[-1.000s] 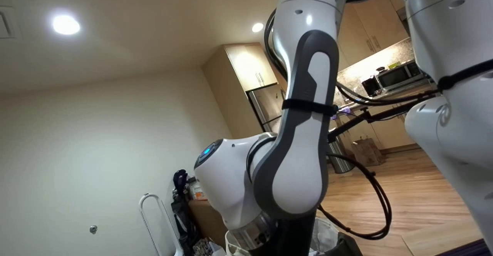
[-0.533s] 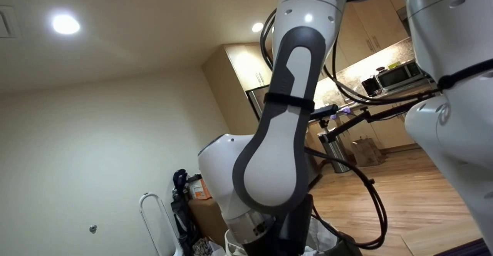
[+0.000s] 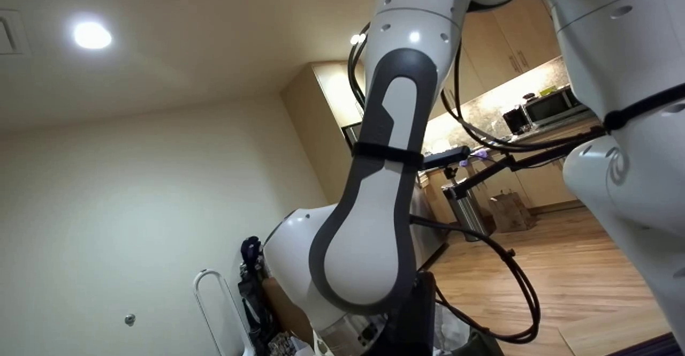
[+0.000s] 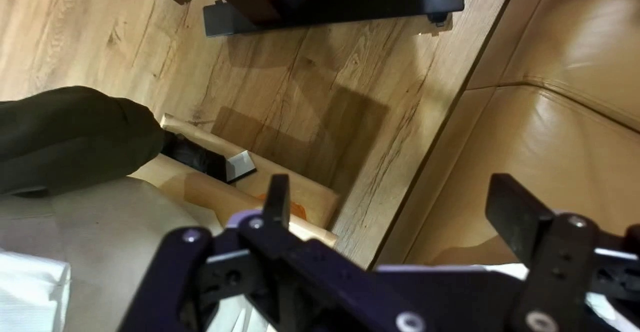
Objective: Move the clothes on the chair to the right
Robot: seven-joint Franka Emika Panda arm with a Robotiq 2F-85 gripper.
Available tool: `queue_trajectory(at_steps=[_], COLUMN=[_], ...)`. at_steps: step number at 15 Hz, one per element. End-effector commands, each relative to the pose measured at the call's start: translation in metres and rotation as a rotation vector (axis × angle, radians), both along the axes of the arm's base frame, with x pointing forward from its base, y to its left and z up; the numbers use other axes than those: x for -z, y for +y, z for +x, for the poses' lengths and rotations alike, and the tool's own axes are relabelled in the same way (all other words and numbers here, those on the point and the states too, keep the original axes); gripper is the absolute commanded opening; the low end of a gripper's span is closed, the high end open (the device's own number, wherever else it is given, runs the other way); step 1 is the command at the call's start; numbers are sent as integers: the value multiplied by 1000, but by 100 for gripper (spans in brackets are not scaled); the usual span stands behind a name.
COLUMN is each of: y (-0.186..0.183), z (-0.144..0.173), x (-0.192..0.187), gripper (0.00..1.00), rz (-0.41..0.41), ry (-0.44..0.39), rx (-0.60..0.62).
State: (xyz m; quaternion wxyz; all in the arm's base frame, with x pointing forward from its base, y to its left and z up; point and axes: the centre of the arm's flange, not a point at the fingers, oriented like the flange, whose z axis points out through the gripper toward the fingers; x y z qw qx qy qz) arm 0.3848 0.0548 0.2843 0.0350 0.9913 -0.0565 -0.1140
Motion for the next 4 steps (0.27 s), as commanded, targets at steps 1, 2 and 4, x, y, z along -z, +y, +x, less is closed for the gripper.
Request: queue_trajectory(at_steps=[1,2,4], y=[0,0,0], z=[0,0,0], x=[0,0,0], gripper=[100,100,100], rz=[0,0,0], ry=[0,0,0], rx=[0,0,0])
